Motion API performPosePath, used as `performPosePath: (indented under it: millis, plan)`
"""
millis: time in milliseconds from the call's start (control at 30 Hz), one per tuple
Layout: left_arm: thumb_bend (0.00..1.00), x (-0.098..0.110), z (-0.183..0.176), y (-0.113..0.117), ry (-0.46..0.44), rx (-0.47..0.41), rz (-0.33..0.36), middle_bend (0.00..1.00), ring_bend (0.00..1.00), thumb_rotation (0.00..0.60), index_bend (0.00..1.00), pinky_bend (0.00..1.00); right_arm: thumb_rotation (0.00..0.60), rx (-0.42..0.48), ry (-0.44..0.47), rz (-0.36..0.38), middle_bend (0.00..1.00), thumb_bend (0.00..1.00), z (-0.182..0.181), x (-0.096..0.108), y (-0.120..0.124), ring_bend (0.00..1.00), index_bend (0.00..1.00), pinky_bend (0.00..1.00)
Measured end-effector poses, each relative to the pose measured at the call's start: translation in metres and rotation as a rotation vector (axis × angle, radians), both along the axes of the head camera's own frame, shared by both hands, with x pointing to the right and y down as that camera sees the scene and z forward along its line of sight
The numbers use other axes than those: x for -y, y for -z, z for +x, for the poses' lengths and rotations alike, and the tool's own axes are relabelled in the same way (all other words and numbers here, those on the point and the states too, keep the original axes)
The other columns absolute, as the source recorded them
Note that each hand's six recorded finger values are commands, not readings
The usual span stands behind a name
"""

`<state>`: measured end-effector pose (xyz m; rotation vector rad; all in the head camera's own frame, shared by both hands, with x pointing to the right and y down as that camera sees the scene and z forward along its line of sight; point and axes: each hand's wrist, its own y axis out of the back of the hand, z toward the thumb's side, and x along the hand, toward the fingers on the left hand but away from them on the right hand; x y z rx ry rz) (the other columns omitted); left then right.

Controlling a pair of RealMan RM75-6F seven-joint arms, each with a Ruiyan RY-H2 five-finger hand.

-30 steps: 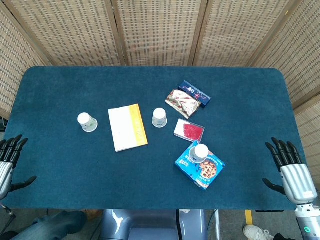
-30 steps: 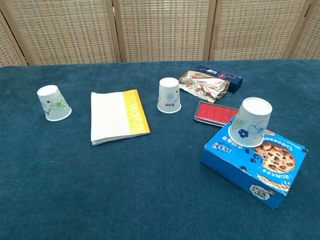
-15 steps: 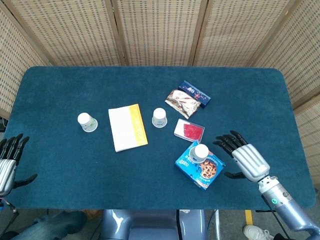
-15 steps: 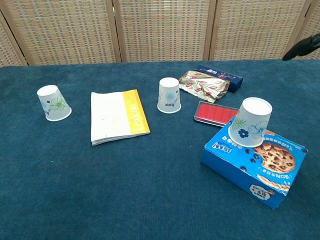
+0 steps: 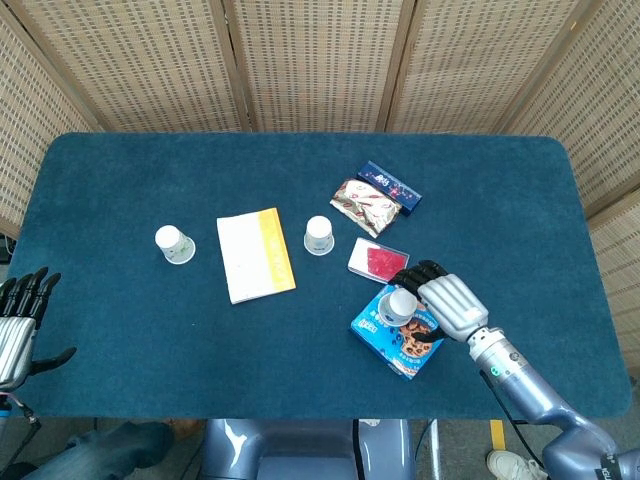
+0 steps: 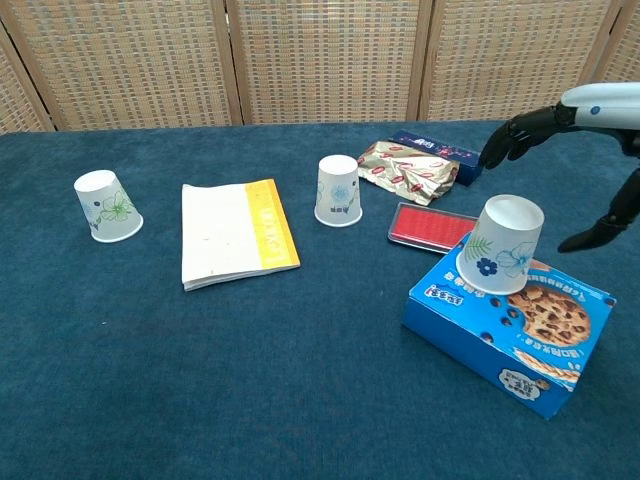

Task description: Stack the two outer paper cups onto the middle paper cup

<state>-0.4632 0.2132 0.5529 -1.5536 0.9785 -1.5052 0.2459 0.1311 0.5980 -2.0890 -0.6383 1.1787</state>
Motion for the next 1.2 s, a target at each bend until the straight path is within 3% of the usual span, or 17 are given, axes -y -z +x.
performPosePath:
  millis: [467, 667, 1000, 1200]
  plan:
    - [0.00, 0.000, 0.001, -0.001, 0.000, 0.002, -0.002, 0.00, 0.00, 0.600, 0.00, 0.00, 0.600, -0.031, -0.031, -0.060, 0.41, 0.32, -0.012, 0.011, -0.020, 0.34, 0.36, 0.31]
    - [0.00, 0.000, 0.001, -0.001, -0.001, 0.003, -0.002, 0.00, 0.00, 0.600, 0.00, 0.00, 0.600, -0.030, -0.038, -0.057, 0.49, 0.38, -0.015, 0.015, -0.026, 0.42, 0.45, 0.42]
    - [0.00, 0.000, -0.001, -0.003, 0.010, 0.007, -0.012, 0.00, 0.00, 0.600, 0.00, 0.00, 0.600, 0.004, -0.046, -0.038, 0.50, 0.46, -0.024, 0.025, -0.018, 0.44, 0.46, 0.44]
    - [0.00, 0.002, -0.003, -0.008, 0.018, 0.017, -0.025, 0.00, 0.00, 0.600, 0.00, 0.00, 0.600, 0.036, -0.046, 0.015, 0.50, 0.48, -0.039, 0.050, -0.002, 0.44, 0.46, 0.44]
